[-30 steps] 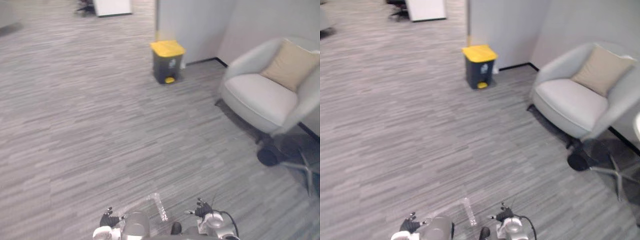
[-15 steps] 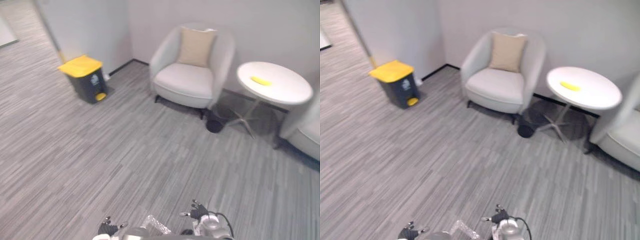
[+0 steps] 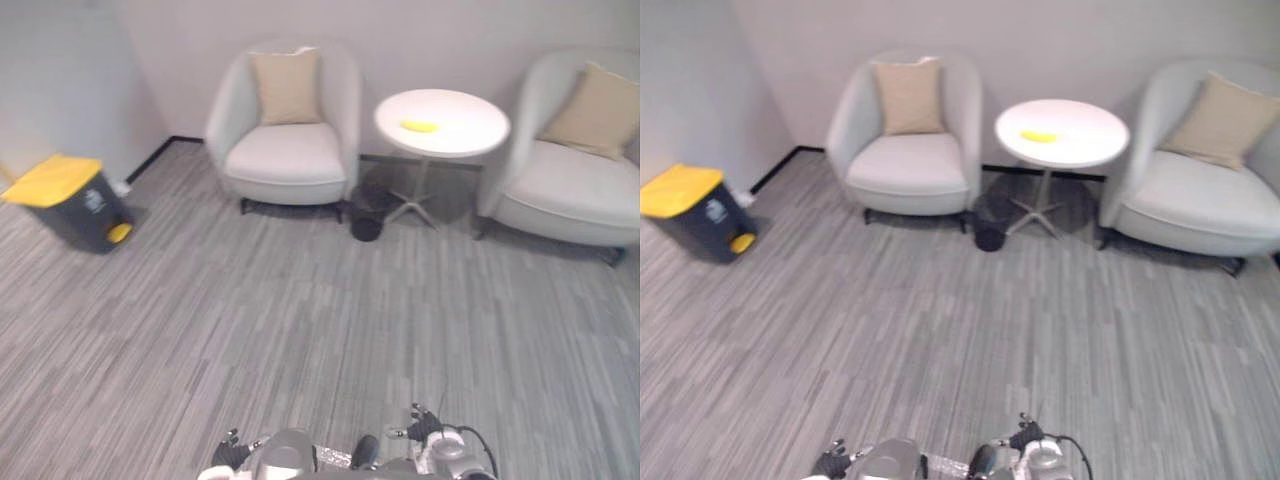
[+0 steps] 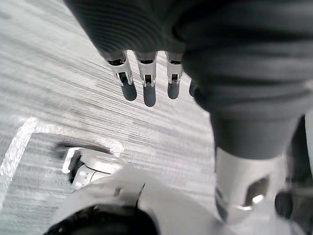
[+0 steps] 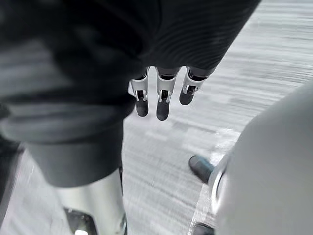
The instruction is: Organize the slippers on the shoe rack
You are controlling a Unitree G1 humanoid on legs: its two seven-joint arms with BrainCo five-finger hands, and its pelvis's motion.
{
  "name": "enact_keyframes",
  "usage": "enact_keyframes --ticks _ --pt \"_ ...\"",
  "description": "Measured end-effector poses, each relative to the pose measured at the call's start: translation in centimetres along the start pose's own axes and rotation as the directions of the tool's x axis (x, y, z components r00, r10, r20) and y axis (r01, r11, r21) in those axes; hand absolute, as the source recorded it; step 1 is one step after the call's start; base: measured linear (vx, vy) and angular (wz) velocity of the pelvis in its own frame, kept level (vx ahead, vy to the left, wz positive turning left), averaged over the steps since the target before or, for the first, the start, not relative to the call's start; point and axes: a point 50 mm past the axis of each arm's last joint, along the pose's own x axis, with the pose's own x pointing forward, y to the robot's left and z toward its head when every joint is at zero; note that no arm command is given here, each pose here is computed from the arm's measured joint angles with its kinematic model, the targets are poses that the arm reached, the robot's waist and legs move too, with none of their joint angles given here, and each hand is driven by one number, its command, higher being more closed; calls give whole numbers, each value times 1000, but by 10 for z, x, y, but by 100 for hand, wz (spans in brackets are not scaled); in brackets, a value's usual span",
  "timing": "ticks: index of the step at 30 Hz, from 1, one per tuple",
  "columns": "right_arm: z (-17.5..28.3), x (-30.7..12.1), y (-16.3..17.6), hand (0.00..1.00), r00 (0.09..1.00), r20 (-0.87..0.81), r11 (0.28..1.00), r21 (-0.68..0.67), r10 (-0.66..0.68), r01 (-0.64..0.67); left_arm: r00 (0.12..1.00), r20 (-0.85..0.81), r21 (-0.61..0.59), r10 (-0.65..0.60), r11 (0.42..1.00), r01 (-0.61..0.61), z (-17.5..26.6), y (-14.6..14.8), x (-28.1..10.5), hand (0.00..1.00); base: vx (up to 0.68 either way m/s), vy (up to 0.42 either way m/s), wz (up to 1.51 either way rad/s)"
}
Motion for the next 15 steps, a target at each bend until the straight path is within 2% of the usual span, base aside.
enact_keyframes --ticks 5,11,15 --pt "-17 -4 2 0 999 -44 999 51 -8 10 999 -12 -2 33 999 -33 -2 12 0 0 106 79 -22" --pt "-30 -7 -5 0 995 -89 987 149 -40 53 999 -18 -18 36 999 -36 -3 10 1 0 116 54 19" --pt "-31 -7 -3 0 995 -94 985 164 -41 56 999 -18 -17 40 999 -40 -4 12 0 0 87 96 6"
